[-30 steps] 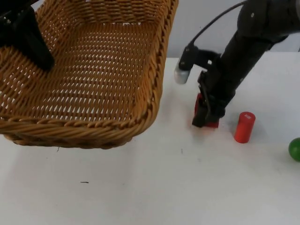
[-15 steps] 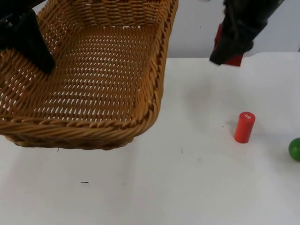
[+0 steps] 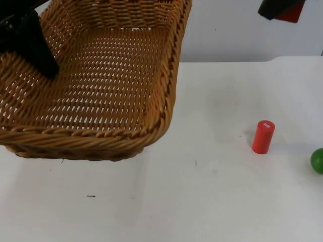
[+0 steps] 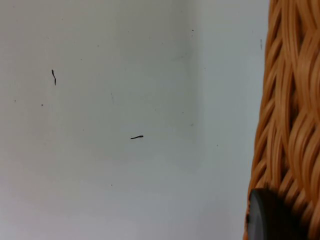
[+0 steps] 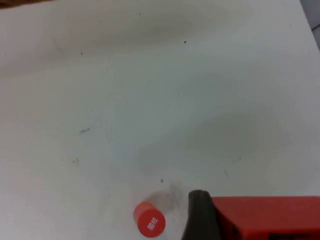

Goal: Pick up the basket with the left hand and place the object to the left of the red cylinder into the basket with the right hand.

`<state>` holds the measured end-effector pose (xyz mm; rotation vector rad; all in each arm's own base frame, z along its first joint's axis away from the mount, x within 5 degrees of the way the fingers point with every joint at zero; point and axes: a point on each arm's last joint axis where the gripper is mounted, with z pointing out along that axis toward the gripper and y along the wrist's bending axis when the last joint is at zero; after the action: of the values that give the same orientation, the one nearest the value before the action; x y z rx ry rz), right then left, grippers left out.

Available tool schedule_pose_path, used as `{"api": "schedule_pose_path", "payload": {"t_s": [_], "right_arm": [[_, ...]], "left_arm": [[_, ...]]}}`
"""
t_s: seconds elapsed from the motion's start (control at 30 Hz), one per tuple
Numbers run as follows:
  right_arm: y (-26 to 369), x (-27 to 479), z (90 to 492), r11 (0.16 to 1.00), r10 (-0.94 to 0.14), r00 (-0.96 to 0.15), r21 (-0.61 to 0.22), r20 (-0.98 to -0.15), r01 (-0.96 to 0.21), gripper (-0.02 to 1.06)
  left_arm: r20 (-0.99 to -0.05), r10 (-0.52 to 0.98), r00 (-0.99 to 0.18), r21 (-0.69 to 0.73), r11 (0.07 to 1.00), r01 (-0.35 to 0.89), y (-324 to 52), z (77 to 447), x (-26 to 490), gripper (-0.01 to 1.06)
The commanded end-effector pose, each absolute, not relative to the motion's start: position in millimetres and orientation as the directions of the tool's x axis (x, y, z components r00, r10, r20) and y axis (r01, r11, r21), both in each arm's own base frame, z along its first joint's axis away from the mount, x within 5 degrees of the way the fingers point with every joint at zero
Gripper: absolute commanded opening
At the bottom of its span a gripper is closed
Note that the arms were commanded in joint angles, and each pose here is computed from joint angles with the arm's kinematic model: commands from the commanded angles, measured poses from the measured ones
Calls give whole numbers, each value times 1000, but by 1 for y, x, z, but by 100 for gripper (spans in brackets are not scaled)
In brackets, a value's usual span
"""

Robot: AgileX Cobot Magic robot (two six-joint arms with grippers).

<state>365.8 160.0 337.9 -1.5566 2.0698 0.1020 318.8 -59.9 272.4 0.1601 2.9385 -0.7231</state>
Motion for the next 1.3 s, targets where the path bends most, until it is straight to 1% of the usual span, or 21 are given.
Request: {"api": "schedule_pose_path", "payload": {"t_s": [0.0,0.23,0.6,0.77,0.8,0.9,0.97,1.0,1.1,1.13,1.27], "right_arm": [[157,360,348,335,-865,-185,-262,-467,-905,0],[155,356,351,328,-869,-185,-254,-458,-910,0],[156,355,351,347,-859,-206,-239,-469,-907,0],[165,353,354,355,-825,-205,-200,-527,-913,0],[165,353,354,355,-825,-205,-200,-527,-913,0],[179,347,354,322,-831,-169,-210,-530,-923,0],[196,340,355,290,-830,-122,-233,-544,-928,0],[196,340,355,290,-830,-122,-233,-544,-928,0],[218,331,357,243,-832,-53,-276,-552,-930,0],[218,331,357,243,-832,-53,-276,-552,-930,0],[246,317,361,199,-811,32,-327,-584,-924,0]], "left_arm": [[-135,62,-989,-480,869,120,-62,276,317,0],[-135,62,-989,-480,869,120,-62,276,317,0],[-135,62,-989,-480,869,120,-62,276,317,0],[-135,62,-989,-480,869,120,-62,276,317,0],[-135,62,-989,-480,869,120,-62,276,317,0],[-135,64,-989,-477,871,121,-62,276,317,0],[-135,64,-989,-477,871,121,-62,276,317,0],[-135,64,-989,-477,871,121,-62,276,317,0],[-135,64,-989,-477,871,121,-62,276,317,0],[-135,64,-989,-477,871,121,-62,276,317,0],[-135,64,-989,-477,871,121,-62,276,317,0]]}}
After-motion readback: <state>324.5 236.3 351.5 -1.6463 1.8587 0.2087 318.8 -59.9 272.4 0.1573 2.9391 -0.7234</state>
